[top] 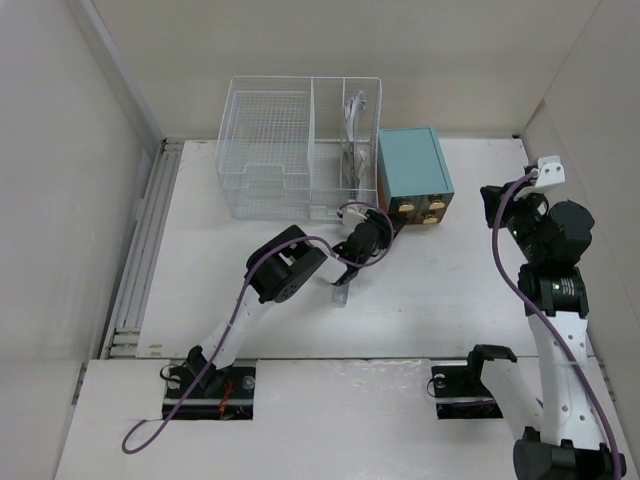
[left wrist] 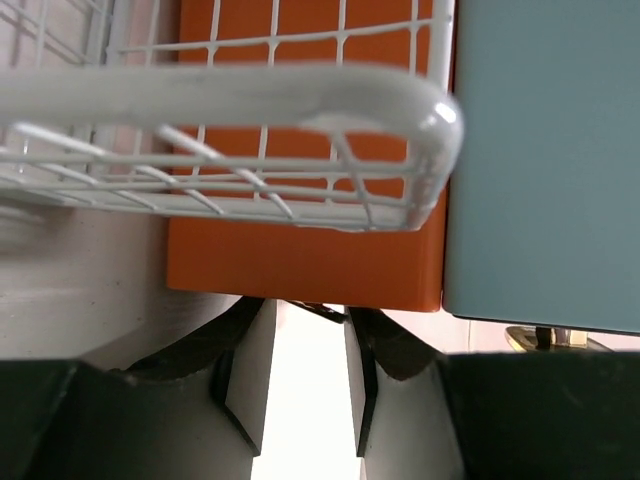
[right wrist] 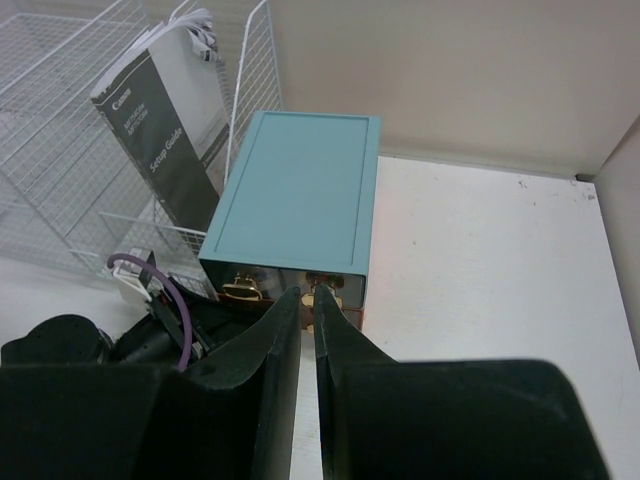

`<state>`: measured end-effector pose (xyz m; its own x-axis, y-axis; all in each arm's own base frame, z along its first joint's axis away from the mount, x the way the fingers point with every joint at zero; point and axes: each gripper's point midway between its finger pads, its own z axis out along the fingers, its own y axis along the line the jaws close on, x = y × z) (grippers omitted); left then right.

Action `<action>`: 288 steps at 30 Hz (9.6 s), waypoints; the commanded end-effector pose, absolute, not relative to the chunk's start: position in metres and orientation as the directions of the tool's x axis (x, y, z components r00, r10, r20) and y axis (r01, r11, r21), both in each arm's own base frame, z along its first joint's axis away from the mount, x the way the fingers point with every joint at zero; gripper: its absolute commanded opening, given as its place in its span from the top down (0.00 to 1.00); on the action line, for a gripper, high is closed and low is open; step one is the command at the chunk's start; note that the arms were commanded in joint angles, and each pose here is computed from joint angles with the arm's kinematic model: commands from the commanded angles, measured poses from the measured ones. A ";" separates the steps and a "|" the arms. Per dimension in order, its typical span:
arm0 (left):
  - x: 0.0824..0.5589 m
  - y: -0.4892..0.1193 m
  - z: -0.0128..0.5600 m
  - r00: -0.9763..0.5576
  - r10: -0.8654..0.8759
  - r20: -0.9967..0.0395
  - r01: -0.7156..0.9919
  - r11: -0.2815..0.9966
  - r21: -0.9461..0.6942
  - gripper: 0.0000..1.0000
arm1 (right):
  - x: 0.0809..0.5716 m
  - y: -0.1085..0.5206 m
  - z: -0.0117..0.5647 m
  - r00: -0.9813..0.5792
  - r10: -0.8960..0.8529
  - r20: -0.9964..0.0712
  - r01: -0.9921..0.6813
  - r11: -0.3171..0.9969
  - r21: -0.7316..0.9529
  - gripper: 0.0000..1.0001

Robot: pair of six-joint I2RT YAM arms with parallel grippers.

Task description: Organize the desk

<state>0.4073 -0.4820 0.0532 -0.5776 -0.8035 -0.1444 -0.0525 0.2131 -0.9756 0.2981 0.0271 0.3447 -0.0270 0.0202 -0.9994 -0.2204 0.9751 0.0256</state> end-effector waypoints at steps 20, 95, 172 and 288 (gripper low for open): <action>0.283 -0.521 0.063 -0.705 -0.700 -0.109 -0.012 0.166 -0.986 0.87 | 0.291 0.030 0.361 0.022 0.024 -0.999 -0.235 0.972 0.018 0.84; 0.243 -0.327 0.052 -0.699 0.135 -0.702 0.253 0.965 -0.066 0.56 | 0.309 0.079 0.266 -0.341 -0.113 -0.933 -0.648 0.748 0.147 0.50; 0.287 -0.402 0.182 -0.560 0.127 -0.819 0.716 0.572 -0.400 1.00 | 0.344 0.115 0.129 0.369 -0.558 -0.743 -0.921 -0.110 -0.374 0.58; 0.341 -0.463 0.210 -0.641 -0.126 -0.757 0.527 0.645 -0.554 0.57 | 0.276 0.092 0.090 0.172 -0.699 -0.694 -0.979 -0.199 -0.043 0.88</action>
